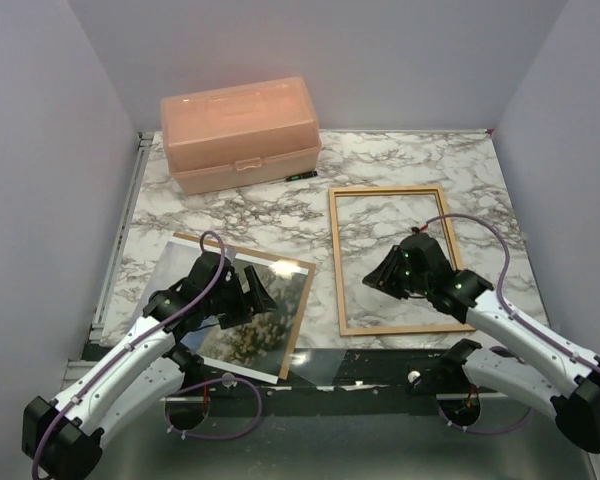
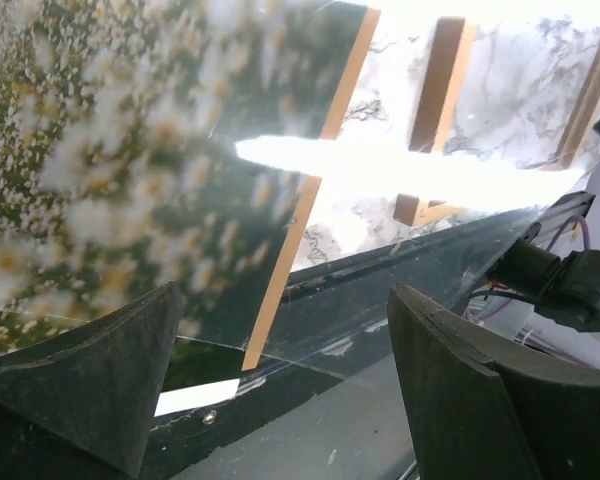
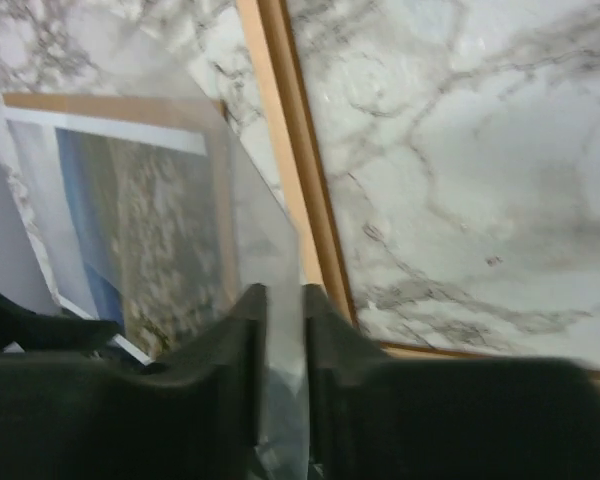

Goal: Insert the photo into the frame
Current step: Place the photo frame item at the center of the board.

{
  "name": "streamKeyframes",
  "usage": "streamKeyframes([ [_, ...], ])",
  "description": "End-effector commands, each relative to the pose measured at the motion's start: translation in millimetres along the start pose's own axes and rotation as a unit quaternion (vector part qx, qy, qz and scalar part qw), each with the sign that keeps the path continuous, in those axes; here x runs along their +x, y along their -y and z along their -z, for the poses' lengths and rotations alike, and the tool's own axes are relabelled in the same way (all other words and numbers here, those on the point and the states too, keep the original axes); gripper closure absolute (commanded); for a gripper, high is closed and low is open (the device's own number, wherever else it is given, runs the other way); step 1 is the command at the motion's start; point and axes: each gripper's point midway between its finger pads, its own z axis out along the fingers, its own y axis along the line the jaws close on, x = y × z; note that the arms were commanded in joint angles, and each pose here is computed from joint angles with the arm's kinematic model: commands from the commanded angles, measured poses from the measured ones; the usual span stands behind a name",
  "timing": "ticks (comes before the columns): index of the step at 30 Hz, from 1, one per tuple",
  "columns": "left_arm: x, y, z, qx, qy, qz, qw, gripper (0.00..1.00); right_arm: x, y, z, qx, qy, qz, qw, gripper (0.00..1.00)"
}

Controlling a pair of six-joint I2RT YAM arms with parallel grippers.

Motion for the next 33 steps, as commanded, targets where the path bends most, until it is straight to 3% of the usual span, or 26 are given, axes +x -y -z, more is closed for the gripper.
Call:
streamKeyframes([
  [1, 17, -11, -8, 0.000, -0.026, 0.016, 1.000, 0.15, 23, 30, 16, 0.019, -0.024, -0.018, 0.999, 0.54],
  [4, 25, -29, -16, -0.021, -0.027, 0.036, 0.999, 0.16, 37, 36, 27, 0.009, -0.045, -0.013, 0.999, 0.30],
  [11, 47, -66, -22, -0.078, -0.049, 0.063, 0.994, 0.16, 23, 39, 43, 0.026, -0.022, 0.029, 0.999, 0.12],
  [18, 56, -72, -12, -0.091, -0.041, 0.067, 0.993, 0.15, 6, 26, 12, 0.065, -0.043, 0.120, 0.990, 0.01],
  [22, 63, -78, -2, -0.113, -0.042, 0.065, 0.991, 0.15, -6, 16, -17, 0.082, -0.055, 0.167, 0.981, 0.00],
  [28, 64, -84, 11, -0.147, -0.039, 0.062, 0.986, 0.14, -16, -6, -69, 0.071, -0.098, 0.201, 0.972, 0.00],
  [33, 64, -80, 0, -0.139, -0.041, 0.070, 0.987, 0.14, -30, 8, -102, 0.047, -0.133, 0.177, 0.974, 0.00],
])
